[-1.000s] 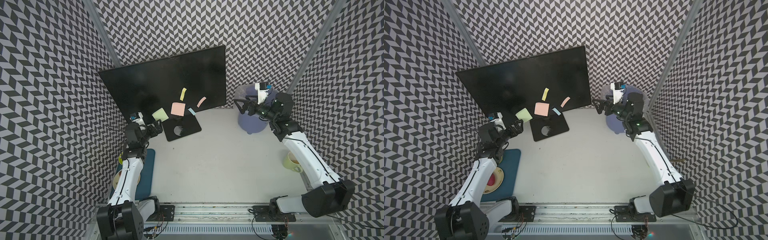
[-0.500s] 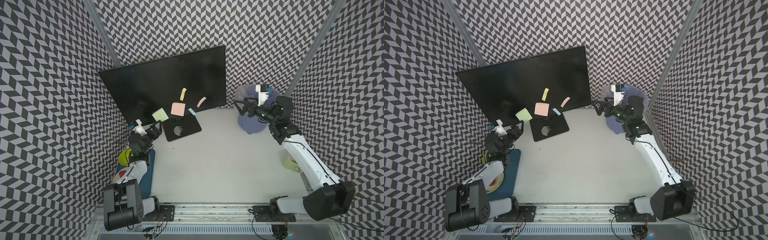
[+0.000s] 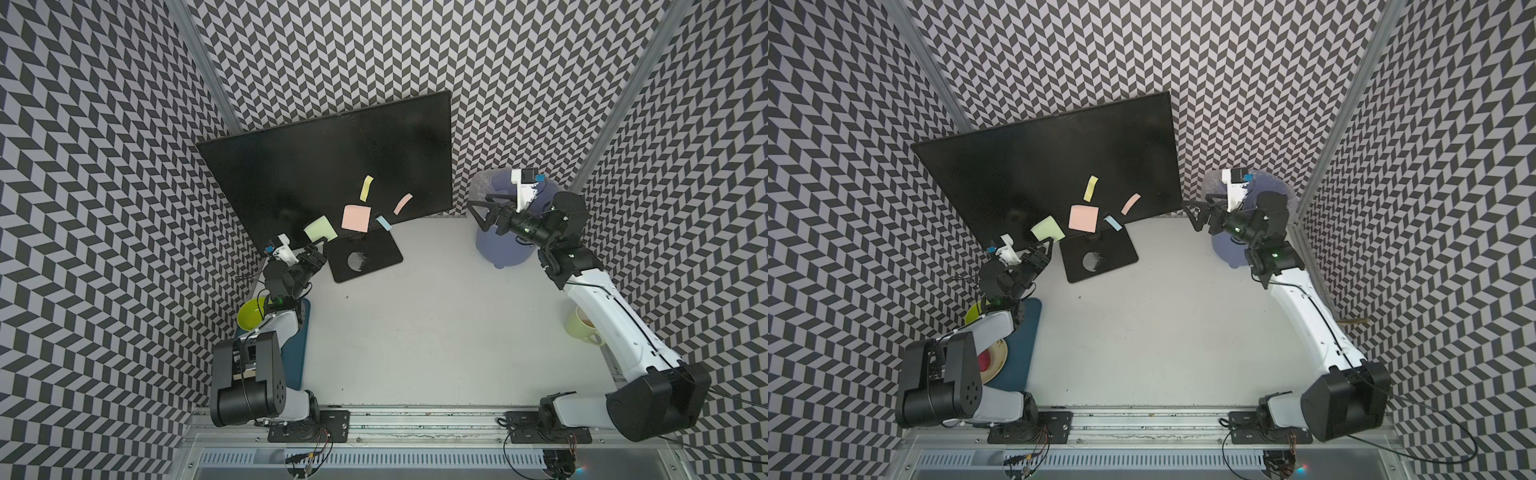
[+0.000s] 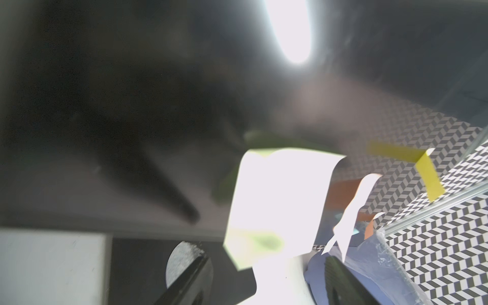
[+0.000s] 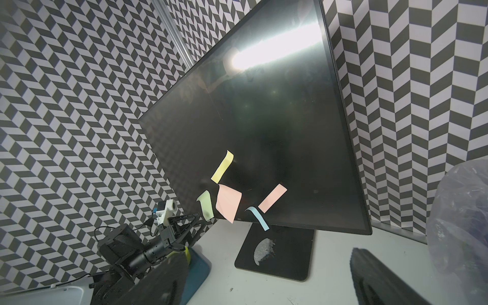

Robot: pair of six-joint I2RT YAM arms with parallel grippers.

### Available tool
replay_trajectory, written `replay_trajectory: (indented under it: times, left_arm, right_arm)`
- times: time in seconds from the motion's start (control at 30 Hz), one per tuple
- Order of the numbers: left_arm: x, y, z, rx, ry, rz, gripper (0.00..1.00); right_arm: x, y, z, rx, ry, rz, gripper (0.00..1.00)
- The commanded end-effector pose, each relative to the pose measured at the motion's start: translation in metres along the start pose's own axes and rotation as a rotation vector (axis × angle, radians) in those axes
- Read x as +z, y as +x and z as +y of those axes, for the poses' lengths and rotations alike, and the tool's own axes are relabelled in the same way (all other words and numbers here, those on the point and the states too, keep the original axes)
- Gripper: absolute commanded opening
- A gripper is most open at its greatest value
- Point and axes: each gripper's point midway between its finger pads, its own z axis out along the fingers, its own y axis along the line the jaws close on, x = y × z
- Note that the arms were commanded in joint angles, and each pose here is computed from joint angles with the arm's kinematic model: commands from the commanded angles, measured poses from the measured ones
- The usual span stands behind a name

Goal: Remove the sticky note from the monitor
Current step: Tear off the sticky note from the monitor.

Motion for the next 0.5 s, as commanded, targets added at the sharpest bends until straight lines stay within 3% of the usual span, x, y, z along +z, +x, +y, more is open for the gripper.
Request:
replay_trajectory:
  times: [0.0,0.33,0.47]
  left_arm:
    - [0.008,-0.016,-0.019,0.031,0.067,-0.032,0.69]
    - [0.010,-0.024,-0.032,0.024,0.106,-0.031,0.62]
    - [0.008,-0.021,-0.031,0.016,0.093,-0.021,0.53]
  right_arm:
    - [-0.007,-0.013,0.015,-0.036,-0.038,-0.047,0.99]
    - [-0.007,-0.009,0.015,-0.027,-0.042,-0.040,0.99]
    - [-0.007,-0.007,0.014,-0.023,-0.040,-0.038,0.99]
